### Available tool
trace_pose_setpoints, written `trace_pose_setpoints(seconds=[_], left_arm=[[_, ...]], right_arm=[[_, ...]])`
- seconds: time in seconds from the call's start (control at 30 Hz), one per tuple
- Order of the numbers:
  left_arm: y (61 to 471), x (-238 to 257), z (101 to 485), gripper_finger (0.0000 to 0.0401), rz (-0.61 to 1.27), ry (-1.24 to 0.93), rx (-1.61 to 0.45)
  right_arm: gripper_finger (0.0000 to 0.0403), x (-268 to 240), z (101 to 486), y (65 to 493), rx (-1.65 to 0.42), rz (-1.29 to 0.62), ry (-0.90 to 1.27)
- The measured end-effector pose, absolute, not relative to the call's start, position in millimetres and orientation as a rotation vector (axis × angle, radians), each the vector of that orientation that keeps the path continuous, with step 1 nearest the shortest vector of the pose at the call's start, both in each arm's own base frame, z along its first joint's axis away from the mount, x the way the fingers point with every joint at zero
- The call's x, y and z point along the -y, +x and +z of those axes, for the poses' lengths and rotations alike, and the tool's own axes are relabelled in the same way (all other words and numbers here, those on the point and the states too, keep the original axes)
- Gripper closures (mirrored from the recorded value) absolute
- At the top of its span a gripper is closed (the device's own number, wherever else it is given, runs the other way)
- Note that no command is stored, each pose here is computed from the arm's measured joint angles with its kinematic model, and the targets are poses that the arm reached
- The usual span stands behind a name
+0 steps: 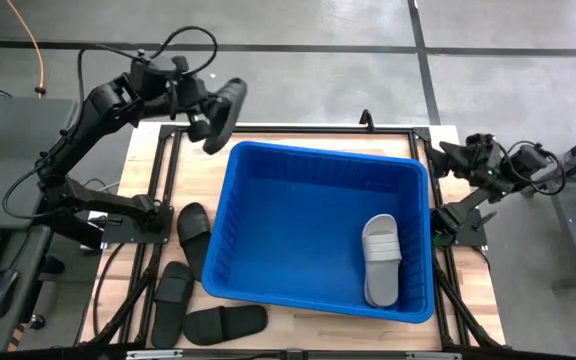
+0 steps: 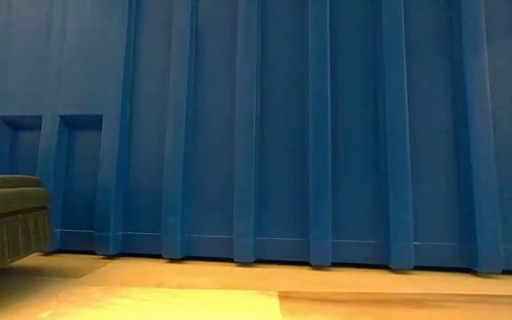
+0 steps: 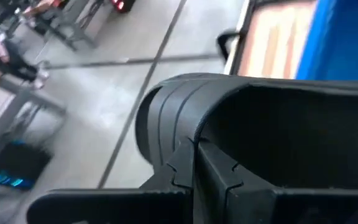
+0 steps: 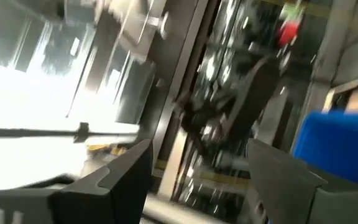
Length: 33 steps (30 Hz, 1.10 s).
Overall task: Pick and place slides into bin
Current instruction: Put the black slide into the blue organizer bin
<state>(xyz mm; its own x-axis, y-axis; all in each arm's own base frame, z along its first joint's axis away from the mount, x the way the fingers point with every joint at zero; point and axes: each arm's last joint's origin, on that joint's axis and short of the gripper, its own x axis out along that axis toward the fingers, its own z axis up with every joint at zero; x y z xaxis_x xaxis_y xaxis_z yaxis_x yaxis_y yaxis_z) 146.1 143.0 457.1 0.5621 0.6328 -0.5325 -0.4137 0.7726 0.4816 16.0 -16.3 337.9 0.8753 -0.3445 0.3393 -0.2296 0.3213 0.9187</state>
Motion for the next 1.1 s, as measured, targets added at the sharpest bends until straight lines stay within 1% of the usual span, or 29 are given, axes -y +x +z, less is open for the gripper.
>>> trace_pose_setpoints(seconds=[0.07,0.2,0.4,0.63,0.77,1.0,1.1], left_arm=[[154.2,-140.8,457.3,0.0401,0.601,0.292,-0.708],[172.7,-137.6,457.6,0.0401,0.533,0.247,-0.624],[205.8,-127.1,449.9,0.0401,0.435,0.196,-0.589],[225.1,-109.1,447.6,0.0401,0.384,0.135,-0.555],[237.6,-97.4,447.4,0.0401,0.321,0.118,-0.518],[259.8,-69.6,440.6,0.0401,0.208,0.184,-0.533],[268.1,-54.0,440.6,0.0401,0.191,0.296,-0.527]], right_arm=[[0.0155,17.4,339.7,15.9,0.561,-0.132,1.244],[0.0155,14.3,343.1,21.2,0.567,-0.167,1.211],[0.0155,1.8,343.0,41.0,0.516,-0.238,1.182],[0.0155,-14.0,339.9,64.4,0.455,-0.26,1.199],[0.0155,-17.6,339.9,71.0,0.481,-0.292,1.277],[0.0154,-30.2,338.4,90.6,0.481,-0.337,1.287],[0.0144,-37.6,336.3,102.1,0.482,-0.369,1.289]])
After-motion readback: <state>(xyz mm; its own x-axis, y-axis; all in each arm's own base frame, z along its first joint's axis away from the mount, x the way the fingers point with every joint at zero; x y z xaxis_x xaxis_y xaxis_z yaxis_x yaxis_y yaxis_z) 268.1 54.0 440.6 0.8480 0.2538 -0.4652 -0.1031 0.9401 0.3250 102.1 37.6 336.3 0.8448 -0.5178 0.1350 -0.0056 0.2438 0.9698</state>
